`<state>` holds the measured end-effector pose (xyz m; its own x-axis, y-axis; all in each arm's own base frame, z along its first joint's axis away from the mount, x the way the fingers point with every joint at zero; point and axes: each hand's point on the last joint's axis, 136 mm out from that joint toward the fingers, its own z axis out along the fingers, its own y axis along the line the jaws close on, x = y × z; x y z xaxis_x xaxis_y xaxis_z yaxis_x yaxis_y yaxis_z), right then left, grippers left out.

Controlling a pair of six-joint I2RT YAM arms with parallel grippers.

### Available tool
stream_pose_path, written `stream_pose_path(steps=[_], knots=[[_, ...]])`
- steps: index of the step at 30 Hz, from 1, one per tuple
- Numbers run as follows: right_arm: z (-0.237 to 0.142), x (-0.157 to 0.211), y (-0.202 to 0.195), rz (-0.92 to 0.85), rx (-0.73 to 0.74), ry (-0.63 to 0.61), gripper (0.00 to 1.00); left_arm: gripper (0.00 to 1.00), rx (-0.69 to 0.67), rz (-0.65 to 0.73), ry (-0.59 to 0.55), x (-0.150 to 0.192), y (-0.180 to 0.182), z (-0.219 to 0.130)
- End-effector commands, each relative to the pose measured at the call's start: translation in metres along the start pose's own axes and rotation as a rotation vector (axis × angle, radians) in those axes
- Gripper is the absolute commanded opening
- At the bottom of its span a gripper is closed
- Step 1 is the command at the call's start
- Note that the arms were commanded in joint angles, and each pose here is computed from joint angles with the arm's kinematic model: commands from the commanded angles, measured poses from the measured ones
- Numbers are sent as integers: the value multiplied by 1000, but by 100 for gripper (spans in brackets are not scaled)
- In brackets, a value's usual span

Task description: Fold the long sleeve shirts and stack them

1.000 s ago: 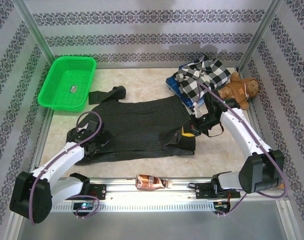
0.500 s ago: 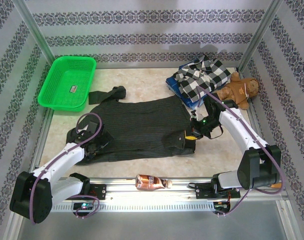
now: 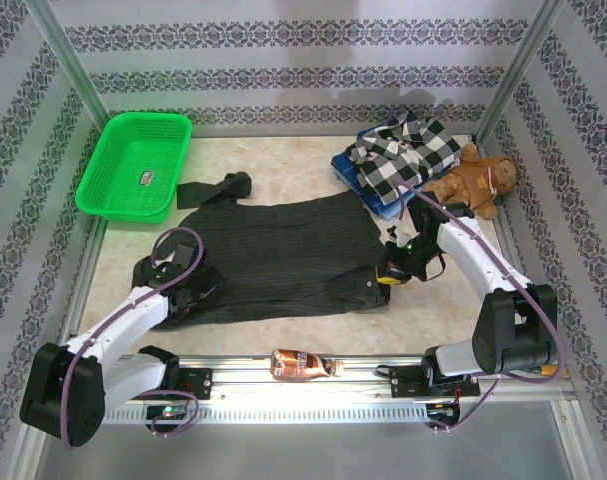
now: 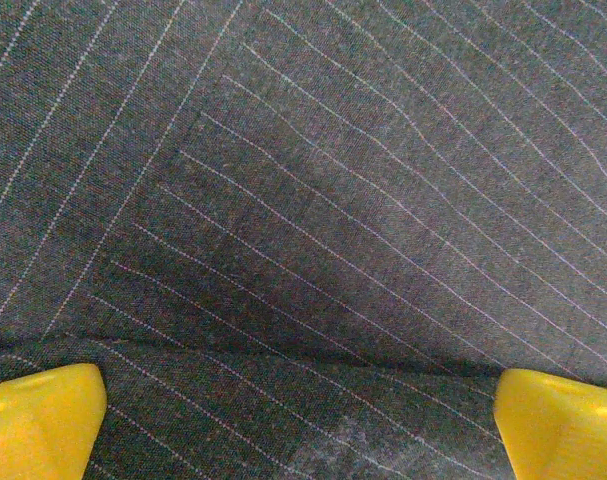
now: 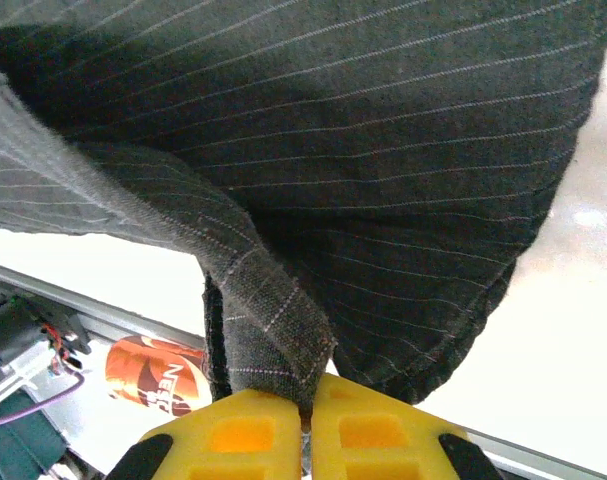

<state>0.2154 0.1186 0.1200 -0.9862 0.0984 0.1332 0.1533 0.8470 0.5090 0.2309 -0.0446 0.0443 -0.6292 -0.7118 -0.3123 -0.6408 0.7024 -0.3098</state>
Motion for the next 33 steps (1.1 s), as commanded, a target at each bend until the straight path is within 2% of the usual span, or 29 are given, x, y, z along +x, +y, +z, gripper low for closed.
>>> stream_pose_path(steps=[1, 6, 11, 16, 21, 27, 33], knots=[[-21, -12, 33, -35, -119, -70, 9, 100, 21, 14, -16, -10, -7, -13], [-56, -6, 102, -153, -306, -100, 9, 100, 131, -10, -65, -28, -33, -53], [-81, 17, 167, -291, -420, -88, 9, 100, 206, -41, -112, -40, -40, -96], [-86, 40, 218, -387, -498, -44, 9, 100, 146, -39, -128, -37, -17, -113], [-101, 61, 261, -466, -599, -22, 9, 100, 151, -69, -196, -48, -11, -128], [-139, 81, 292, -530, -715, -38, 9, 100, 116, -19, -218, -61, -19, -137], [-147, 97, 286, -527, -745, -13, 10, 100, 89, 15, -188, -61, -27, -125]])
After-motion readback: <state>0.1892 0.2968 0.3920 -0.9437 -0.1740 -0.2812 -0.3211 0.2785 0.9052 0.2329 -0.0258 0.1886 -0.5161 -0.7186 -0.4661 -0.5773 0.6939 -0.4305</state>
